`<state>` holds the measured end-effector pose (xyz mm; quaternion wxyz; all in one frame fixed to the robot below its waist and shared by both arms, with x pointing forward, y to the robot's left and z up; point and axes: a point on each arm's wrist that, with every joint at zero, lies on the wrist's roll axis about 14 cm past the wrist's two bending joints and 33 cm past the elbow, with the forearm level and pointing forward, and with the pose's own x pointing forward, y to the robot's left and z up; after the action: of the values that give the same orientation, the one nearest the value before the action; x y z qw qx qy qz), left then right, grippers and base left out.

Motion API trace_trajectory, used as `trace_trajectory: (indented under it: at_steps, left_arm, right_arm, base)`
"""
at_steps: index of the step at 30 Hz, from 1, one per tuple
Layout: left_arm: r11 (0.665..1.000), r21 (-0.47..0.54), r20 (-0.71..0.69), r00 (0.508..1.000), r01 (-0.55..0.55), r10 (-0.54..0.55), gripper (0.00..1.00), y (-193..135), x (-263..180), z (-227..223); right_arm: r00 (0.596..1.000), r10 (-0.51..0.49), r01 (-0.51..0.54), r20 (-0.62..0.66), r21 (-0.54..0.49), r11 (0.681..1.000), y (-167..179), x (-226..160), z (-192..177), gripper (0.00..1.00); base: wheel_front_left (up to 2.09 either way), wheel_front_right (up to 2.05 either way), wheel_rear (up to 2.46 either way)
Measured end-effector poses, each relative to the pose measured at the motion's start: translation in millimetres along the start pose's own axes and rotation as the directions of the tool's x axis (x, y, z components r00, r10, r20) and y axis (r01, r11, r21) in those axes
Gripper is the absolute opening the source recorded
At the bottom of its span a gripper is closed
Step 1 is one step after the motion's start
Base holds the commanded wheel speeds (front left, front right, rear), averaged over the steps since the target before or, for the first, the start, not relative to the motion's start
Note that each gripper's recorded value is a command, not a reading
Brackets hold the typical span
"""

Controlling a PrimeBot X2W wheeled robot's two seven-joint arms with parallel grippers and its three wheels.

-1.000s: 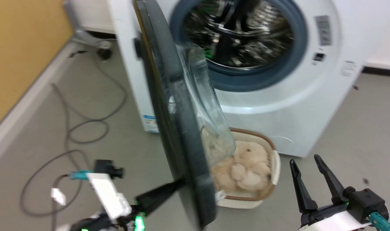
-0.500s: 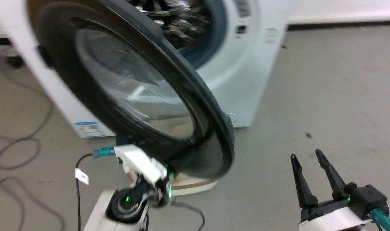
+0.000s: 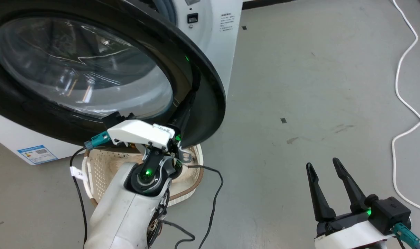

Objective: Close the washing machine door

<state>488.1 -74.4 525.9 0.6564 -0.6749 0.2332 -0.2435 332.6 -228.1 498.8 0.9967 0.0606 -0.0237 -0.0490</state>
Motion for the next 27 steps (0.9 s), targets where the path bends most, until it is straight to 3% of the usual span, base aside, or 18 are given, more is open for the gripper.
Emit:
trace_trajectory:
  at_steps: [12, 15, 18, 20, 22, 27]
  left_arm:
    - [0.999, 0.052, -0.027, 1.000, -0.003, 0.004, 0.00, -2.3, -14.7, -2.9]
    - [0.988, 0.153, -0.134, 0.991, 0.029, -0.008, 0.00, -7.9, -33.3, -24.4]
    - [0.953, 0.302, -0.166, 0.986, 0.027, 0.025, 0.00, 0.0, -61.0, -29.6]
    - [0.906, 0.423, -0.150, 0.987, 0.005, 0.064, 0.00, 10.0, -81.5, -22.4]
    - [0.836, 0.548, -0.101, 0.989, -0.036, 0.109, 0.00, 23.1, -102.5, -8.1]
    - [0.587, 0.801, 0.059, 0.991, -0.117, 0.117, 0.00, 30.6, -148.0, 36.5]
  right_arm:
    - [0.998, 0.053, -0.054, 0.023, 0.021, 0.998, 17.6, 9.6, 3.9, 1.00]
    - [0.996, 0.078, -0.078, 0.037, 0.024, 0.997, 24.2, 12.4, 7.5, 1.00]
    - [0.993, 0.107, -0.108, 0.050, 0.023, 0.994, 31.4, 14.8, 10.9, 1.00]
    - [0.990, 0.132, -0.133, 0.053, 0.024, 0.991, 38.3, 15.0, 11.7, 1.00]
    - [0.986, 0.154, -0.156, 0.060, 0.025, 0.987, 44.8, 14.9, 13.5, 1.00]
    - [0.974, 0.212, -0.215, 0.082, 0.026, 0.976, 62.1, 15.8, 19.9, 1.00]
  base:
    - [0.00, 0.00, 0.00]
    - [0.00, 0.00, 0.00]
    - [0.00, 0.00, 0.00]
    - [0.00, 0.00, 0.00]
    - [0.00, 0.00, 0.00]
    - [0.00, 0.00, 0.00]
